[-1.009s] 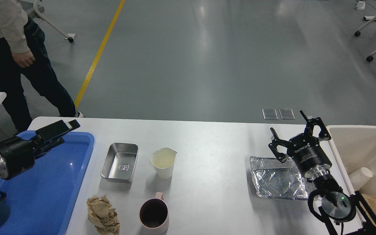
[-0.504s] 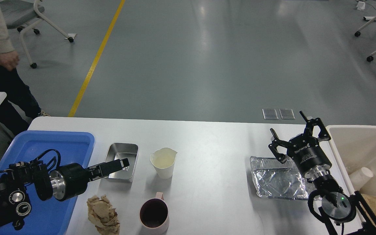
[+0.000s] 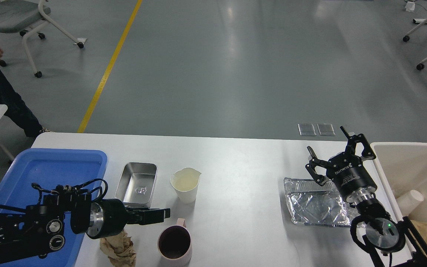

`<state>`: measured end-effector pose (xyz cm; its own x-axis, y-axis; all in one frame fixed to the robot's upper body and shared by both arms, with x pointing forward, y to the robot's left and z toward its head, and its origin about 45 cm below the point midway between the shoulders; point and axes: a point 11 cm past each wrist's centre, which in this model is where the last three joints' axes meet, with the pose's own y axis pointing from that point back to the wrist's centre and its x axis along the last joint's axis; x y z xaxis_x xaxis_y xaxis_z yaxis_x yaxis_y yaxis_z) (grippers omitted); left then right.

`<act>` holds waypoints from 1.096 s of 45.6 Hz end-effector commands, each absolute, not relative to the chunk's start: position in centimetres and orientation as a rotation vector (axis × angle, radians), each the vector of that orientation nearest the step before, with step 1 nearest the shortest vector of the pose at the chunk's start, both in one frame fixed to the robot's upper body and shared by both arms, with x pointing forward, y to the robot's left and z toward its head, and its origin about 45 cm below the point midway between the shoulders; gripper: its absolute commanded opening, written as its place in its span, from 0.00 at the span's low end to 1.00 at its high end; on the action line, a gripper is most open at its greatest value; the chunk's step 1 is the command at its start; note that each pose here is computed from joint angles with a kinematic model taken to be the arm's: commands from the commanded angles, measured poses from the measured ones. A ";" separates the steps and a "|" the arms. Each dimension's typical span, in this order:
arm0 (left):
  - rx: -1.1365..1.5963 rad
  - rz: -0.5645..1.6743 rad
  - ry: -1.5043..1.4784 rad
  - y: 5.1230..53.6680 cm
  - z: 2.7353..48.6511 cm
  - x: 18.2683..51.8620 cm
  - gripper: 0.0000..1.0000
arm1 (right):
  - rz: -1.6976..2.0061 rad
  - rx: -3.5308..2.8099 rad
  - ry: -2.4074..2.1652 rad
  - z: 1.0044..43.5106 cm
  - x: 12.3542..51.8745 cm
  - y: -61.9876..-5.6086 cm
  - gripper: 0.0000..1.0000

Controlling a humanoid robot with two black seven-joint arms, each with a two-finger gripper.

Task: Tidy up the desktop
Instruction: 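Reach the left gripper to the pink mug and grasp its rim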

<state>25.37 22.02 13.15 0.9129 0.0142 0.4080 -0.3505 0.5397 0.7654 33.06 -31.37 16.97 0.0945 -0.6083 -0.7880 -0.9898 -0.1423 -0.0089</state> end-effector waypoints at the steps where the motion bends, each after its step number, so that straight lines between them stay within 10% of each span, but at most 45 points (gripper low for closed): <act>1: 1.017 0.140 -0.451 21.8 12.8 25.1 0.96 | 0.877 -1.815 1.567 16.9 33.0 -31.4 1.00; 30: 1.060 0.012 -0.450 21.8 10.6 22.9 0.92 | 0.881 -1.814 1.574 16.7 33.0 -31.6 1.00; 50: 1.076 -0.018 -0.487 20.6 9.6 23.6 0.40 | 0.877 -1.813 1.579 16.8 33.0 -31.7 1.00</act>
<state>23.55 20.86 9.85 0.8939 -0.2443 0.3758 -0.2227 0.4855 0.8454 32.94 -31.76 16.78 0.0862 -0.6136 -0.7849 -0.9907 -0.1359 -0.0025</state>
